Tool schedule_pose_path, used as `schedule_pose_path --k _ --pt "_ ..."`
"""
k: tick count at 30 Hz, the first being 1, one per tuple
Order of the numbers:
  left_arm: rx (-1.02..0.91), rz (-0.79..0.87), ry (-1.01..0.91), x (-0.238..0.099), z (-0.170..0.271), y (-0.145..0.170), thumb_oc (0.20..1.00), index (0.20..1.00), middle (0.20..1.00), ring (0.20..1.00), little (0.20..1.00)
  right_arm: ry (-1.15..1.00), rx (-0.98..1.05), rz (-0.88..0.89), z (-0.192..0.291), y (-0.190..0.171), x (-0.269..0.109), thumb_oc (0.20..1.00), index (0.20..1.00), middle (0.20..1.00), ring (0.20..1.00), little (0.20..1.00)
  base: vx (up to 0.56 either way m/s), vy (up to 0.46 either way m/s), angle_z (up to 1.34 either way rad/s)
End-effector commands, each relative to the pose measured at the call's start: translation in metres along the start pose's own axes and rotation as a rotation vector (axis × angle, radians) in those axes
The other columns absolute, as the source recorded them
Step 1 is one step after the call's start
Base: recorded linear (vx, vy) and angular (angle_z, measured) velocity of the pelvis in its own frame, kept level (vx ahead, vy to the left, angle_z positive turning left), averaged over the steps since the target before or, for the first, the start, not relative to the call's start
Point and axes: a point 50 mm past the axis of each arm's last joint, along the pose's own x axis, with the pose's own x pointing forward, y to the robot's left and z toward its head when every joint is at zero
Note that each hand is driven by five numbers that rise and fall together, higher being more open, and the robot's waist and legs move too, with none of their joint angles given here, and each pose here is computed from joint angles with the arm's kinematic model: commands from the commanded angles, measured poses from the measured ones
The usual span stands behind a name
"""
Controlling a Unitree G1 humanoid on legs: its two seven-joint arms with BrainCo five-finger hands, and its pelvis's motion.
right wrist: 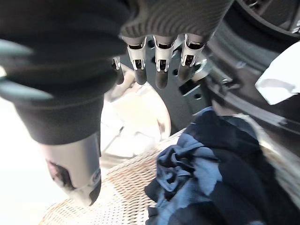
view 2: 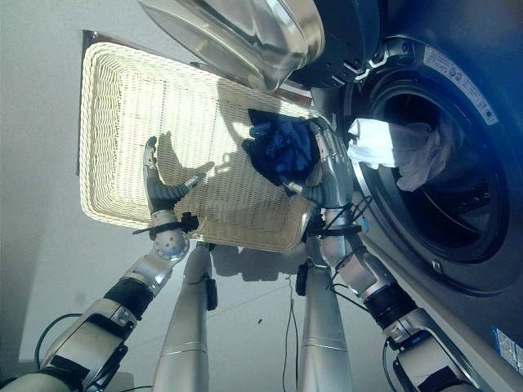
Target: Put the clothes into the washing machine.
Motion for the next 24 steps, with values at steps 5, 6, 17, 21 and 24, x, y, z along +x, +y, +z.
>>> schedule_pose_path --k 5,6,17,21,24 --pt "-0.031 0.031 -0.044 0.016 0.011 0.002 1.0 1.0 1.0 1.0 1.0 -0.078 -0.07 0.148 0.005 0.011 0.0 1.0 1.0 1.0 1.0 1.0 0.0 0.0 0.0" --pt "-0.031 0.031 -0.044 0.016 0.011 0.002 1.0 1.0 1.0 1.0 1.0 -0.078 -0.07 0.148 0.005 0.011 0.0 1.0 1.0 1.0 1.0 1.0 0.0 0.0 0.0" --pt "-0.058 -0.042 -0.079 0.036 0.028 -0.015 1.0 1.0 1.0 1.0 1.0 0.127 -0.38 0.265 -0.048 0.022 0.035 1.0 1.0 1.0 1.0 1.0 0.0 -0.026 0.02" --pt "-0.066 -0.054 -0.089 0.037 0.032 -0.019 1.0 1.0 1.0 1.0 1.0 0.189 -0.469 0.292 -0.06 0.02 0.041 1.0 1.0 1.0 1.0 1.0 0.0 -0.004 0.01" --pt "-0.068 -0.064 -0.094 0.039 0.034 -0.021 1.0 1.0 1.0 1.0 1.0 0.232 -0.539 0.286 -0.069 0.013 0.046 1.0 1.0 1.0 1.0 1.0 0.01 -0.026 0.06"
